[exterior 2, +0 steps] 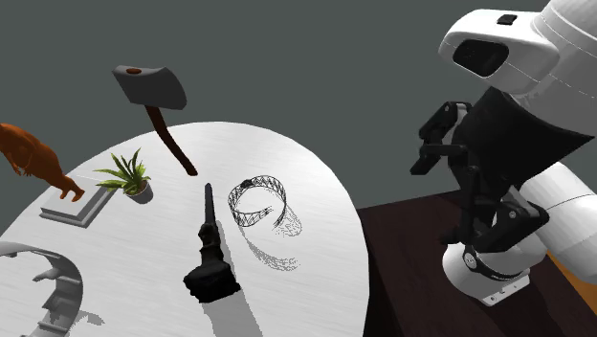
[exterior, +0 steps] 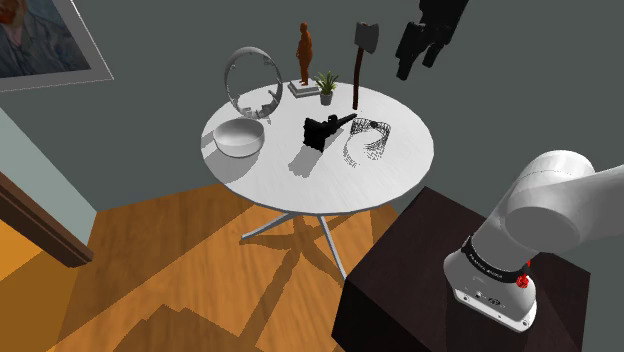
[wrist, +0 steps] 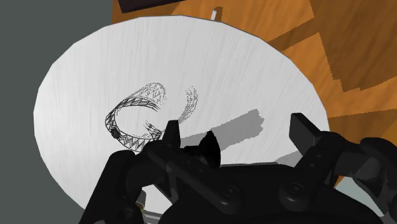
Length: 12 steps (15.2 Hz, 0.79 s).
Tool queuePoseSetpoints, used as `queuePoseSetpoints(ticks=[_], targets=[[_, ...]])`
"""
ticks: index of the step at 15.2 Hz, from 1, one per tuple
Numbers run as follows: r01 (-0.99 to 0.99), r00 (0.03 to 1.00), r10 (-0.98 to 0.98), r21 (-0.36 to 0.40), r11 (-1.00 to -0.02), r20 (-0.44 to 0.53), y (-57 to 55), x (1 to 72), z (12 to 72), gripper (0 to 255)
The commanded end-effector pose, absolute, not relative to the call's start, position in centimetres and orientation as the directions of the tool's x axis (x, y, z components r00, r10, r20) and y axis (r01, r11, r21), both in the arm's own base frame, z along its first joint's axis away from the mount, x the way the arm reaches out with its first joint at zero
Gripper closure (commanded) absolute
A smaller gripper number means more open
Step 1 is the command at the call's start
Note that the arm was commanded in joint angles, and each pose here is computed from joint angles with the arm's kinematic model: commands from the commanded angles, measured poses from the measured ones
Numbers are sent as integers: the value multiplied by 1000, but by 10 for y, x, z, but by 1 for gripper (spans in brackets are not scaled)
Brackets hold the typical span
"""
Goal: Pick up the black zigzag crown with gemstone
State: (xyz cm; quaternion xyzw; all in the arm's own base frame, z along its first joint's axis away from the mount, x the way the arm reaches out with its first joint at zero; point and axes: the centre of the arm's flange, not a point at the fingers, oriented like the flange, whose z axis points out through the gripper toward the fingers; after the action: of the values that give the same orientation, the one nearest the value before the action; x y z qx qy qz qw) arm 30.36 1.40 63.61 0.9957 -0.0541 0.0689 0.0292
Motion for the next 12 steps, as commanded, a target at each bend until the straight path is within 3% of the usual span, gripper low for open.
queuePoseSetpoints(ticks=[1, 12], targets=[[-112, 985, -104, 51, -992, 140, 14, 304, 636, 0], [-126, 989, -121, 48, -991, 87, -82, 382, 552, 0]])
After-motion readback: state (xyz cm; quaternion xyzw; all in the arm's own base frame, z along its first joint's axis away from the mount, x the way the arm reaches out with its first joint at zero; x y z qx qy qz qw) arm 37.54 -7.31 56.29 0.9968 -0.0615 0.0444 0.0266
